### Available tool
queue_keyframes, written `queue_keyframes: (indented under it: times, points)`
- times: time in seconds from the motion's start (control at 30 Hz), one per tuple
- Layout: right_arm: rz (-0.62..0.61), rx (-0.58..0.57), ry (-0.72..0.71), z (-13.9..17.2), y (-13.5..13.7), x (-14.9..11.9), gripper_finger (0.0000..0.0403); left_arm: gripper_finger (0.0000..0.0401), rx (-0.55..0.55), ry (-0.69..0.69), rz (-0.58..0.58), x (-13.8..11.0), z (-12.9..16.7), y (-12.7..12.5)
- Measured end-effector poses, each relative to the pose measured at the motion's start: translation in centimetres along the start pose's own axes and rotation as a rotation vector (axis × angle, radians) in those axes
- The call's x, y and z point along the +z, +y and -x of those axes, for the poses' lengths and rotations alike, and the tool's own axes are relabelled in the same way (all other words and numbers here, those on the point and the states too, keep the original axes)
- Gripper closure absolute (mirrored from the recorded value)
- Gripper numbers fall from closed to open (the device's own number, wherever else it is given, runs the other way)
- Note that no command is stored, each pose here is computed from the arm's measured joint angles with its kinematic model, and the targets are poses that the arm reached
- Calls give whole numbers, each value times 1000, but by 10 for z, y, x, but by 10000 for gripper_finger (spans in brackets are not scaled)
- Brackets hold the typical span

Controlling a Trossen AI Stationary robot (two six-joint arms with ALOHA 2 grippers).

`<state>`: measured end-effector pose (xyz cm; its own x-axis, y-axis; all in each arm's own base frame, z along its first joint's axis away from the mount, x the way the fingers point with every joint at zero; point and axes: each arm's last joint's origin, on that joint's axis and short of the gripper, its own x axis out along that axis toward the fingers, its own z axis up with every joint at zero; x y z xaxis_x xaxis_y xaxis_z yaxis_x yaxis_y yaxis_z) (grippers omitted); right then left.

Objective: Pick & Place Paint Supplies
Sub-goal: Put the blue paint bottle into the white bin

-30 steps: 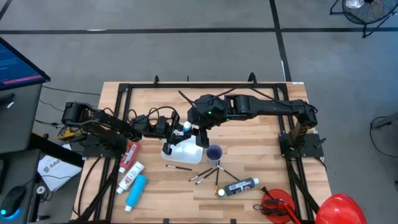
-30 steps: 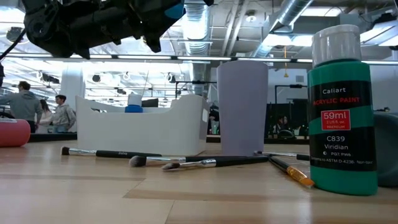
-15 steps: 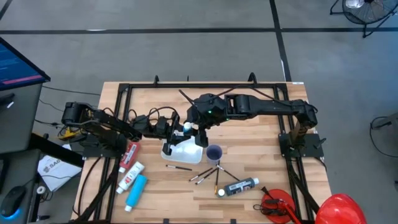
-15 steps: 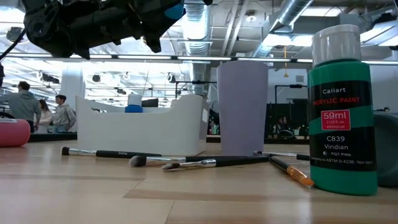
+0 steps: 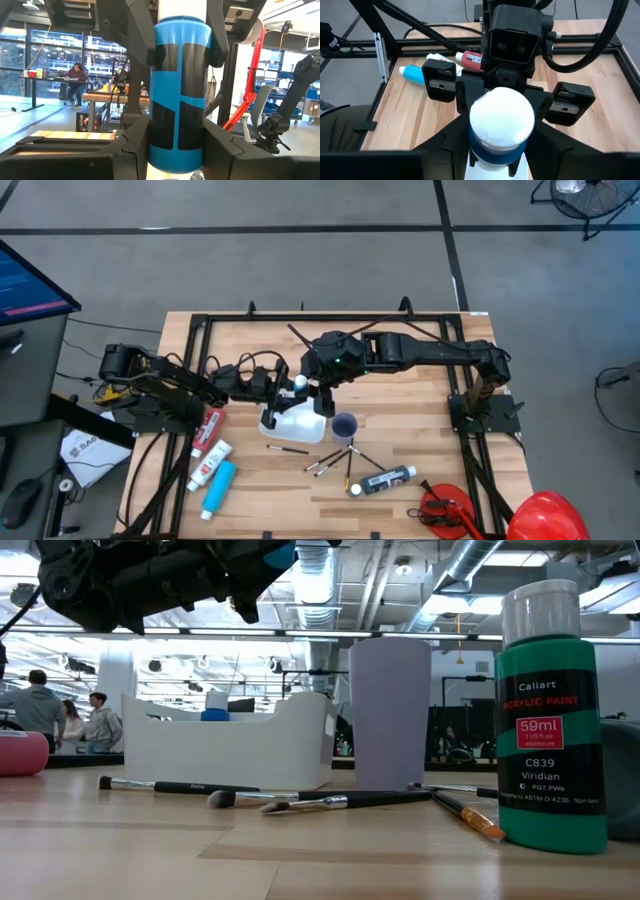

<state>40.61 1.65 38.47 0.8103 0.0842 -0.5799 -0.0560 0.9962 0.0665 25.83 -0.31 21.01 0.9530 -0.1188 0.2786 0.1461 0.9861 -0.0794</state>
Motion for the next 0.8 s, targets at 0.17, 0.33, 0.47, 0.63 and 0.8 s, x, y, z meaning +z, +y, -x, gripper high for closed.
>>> queue_keyframes:
  times: [0.17,0.33,0.47,0.63,0.8]
  points:
    - [-43,-12,17,0,-6,-2,212,283,4,18,2,-2,0,0]
    - [-65,-22,29,1,-13,-3,200,284,14,17,3,-2,0,1]
    - [-61,-22,32,1,-13,-3,216,283,11,17,3,-2,0,1]
    - [-71,-8,54,1,-15,-5,242,285,13,23,10,-3,0,1]
    - [-65,10,53,6,-15,-1,246,284,11,14,10,-2,0,1]
